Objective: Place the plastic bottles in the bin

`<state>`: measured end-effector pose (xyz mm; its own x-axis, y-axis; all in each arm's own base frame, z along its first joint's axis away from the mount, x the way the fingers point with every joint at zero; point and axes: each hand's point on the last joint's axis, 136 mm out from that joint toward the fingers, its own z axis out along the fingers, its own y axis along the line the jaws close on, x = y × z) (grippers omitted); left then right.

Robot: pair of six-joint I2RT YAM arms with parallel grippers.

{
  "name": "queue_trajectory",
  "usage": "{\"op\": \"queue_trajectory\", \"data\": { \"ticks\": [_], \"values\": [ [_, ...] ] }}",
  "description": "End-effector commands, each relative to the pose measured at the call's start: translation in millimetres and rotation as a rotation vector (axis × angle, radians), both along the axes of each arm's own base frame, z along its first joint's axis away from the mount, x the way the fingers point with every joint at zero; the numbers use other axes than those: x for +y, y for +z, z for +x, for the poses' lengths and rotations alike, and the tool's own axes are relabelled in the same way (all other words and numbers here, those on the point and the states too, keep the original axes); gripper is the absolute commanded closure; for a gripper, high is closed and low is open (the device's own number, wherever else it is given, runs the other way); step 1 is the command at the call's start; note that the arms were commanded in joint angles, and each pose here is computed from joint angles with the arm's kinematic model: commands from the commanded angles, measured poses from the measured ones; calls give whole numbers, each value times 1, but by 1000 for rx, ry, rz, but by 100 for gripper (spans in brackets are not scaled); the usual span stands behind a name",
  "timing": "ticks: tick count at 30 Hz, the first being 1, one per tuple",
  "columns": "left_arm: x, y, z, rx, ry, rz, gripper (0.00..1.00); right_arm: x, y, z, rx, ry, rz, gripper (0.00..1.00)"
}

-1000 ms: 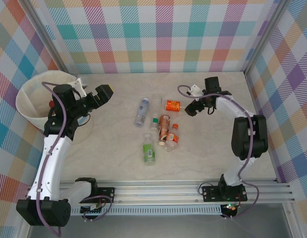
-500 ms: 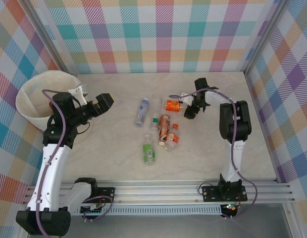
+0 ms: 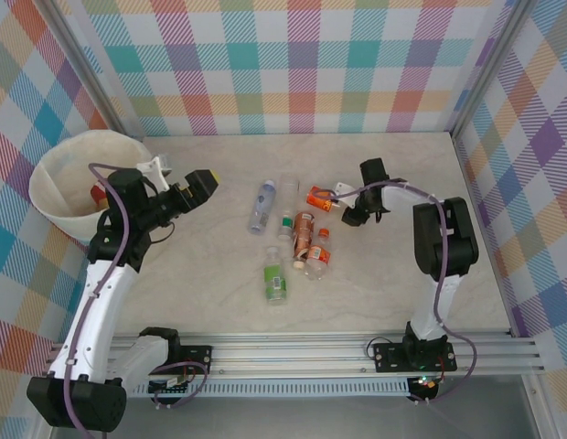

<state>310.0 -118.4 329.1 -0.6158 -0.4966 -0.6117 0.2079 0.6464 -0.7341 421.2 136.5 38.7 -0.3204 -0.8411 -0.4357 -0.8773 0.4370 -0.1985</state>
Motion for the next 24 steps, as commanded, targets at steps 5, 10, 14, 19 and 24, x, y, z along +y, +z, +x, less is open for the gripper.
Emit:
{"op": "queue_trajectory", "data": {
  "ticks": [5,10,14,19,24],
  "values": [
    [-53,-6,12,13,-75,-78,0,52,126,-20,-20,-191,541,59],
    [-95,-17,15,18,-158,-102,0,88,168,-51,44,-179,773,60],
    [-134,-19,8,-18,-280,-101,0,103,168,-72,144,-256,794,61],
    [-160,-30,11,-56,-310,-22,0,123,165,-104,276,-268,823,60],
    [-163,-62,32,-18,-221,86,0,138,177,-127,382,-225,909,59]
  ]
}}
